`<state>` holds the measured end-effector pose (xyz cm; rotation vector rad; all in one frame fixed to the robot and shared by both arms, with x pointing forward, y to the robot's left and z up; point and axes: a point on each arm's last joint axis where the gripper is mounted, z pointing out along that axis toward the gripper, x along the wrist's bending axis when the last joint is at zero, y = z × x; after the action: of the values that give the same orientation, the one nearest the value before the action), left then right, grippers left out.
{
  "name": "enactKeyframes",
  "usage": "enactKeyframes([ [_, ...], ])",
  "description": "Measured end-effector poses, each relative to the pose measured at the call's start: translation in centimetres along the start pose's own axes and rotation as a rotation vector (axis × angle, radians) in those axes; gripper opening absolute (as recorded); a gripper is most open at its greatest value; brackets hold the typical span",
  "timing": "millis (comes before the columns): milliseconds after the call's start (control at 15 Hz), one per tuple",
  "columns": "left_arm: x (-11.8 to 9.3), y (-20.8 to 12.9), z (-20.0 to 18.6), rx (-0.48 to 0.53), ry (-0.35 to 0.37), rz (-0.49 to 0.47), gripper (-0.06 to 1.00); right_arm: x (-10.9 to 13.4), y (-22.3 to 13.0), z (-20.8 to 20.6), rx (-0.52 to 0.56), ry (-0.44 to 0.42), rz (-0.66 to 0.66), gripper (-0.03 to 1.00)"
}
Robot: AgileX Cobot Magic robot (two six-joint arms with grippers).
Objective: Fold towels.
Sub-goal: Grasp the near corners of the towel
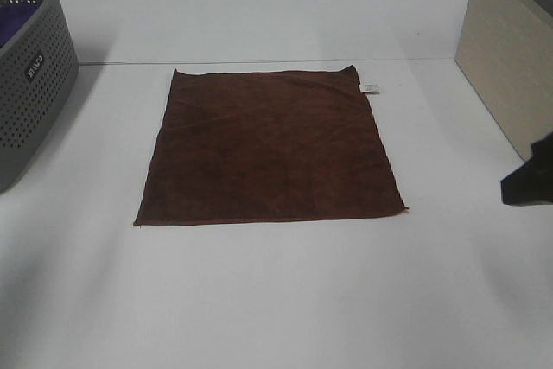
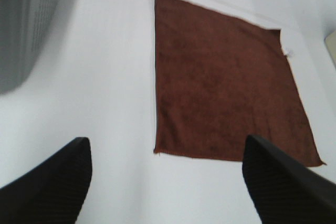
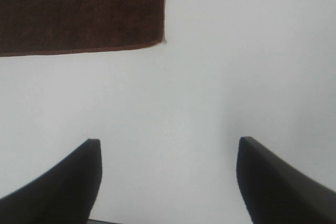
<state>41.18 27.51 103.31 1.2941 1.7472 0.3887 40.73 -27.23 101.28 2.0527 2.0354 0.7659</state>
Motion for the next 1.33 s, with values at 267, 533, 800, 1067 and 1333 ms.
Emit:
enactKeyframes([
  [267,0.8,-0.6,7.3,0.291,0.000,-0.099,0.75,0.0,5.1,4.5,0.136,0.051,0.050,0.69],
  [533,1.2,-0.8,14.7,0.489,-0.084,-0.169,0.75,-2.6,7.9,9.8,0.300,0.161,0.141,0.69],
  [800,2.2,-1.3,19.5,0.581,-0.105,-0.177,0.75,-5.4,8.4,13.2,0.300,0.328,0.268,0.69],
  [1067,3.2,-2.1,22.7,0.635,-0.097,-0.200,0.76,-6.5,9.7,16.5,0.327,0.349,0.260,0.69],
  [1333,3.3,-2.7,24.7,0.648,-0.109,-0.221,0.76,-6.4,10.7,19.7,0.371,0.365,0.226,0.69],
])
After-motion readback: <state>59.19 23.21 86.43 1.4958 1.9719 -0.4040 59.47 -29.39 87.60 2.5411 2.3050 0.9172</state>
